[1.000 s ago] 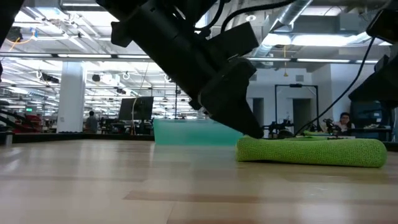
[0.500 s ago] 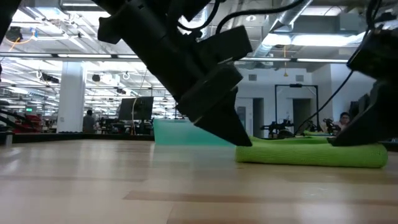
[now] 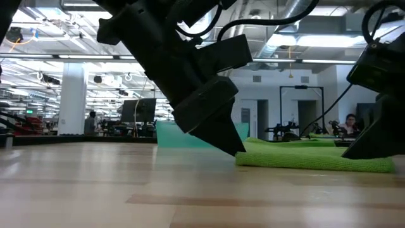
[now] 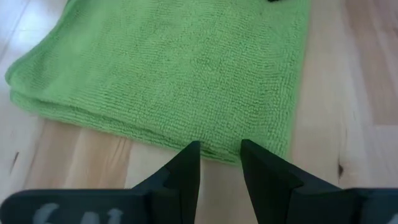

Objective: Roll microfiber towels into tight, uniform cylinder then place into a basket
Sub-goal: Roll the green microfiber cloth

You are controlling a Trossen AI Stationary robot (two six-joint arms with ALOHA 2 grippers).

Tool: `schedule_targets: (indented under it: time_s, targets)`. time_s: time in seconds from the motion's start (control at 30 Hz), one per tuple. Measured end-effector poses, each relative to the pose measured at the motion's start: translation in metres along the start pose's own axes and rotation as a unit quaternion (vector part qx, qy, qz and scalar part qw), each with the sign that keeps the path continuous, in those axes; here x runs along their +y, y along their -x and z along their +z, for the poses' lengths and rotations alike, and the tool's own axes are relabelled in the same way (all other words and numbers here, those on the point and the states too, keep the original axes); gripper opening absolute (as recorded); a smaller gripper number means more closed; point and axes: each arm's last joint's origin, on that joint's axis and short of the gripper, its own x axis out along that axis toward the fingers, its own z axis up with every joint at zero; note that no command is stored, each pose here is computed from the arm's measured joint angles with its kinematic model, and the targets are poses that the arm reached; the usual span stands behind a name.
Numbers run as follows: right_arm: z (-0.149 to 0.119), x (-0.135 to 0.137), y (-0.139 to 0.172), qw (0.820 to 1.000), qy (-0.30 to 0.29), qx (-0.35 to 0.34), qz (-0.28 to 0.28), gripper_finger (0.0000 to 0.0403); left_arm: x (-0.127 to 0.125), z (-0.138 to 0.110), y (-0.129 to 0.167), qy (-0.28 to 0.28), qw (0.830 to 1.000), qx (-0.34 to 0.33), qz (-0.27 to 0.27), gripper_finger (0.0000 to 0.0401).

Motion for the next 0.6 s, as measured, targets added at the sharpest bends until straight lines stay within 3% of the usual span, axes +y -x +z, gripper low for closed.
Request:
schedule_targets:
  time_s: [0.23, 0.4, 0.6]
  targets:
    - [0.009, 0.004, 0.014, 0.999, 0.047, -0.011, 0.021, 0.0026, -0.008, 0.004, 0.015, -0.038, 0.998, -0.024, 0.042, 0.0109]
    - [0.025, 0.006, 0.029, 0.996, 0.068, -0.034, 0.04, 0.0035, -0.013, 0.014, 0.035, -0.044, 0.997, -0.05, 0.042, 0.0109]
    - [0.046, 0.018, 0.07, 0.983, 0.118, -0.093, 0.109, 0.0027, -0.022, 0.023, 0.056, -0.057, 0.994, -0.082, 0.034, 0.0109]
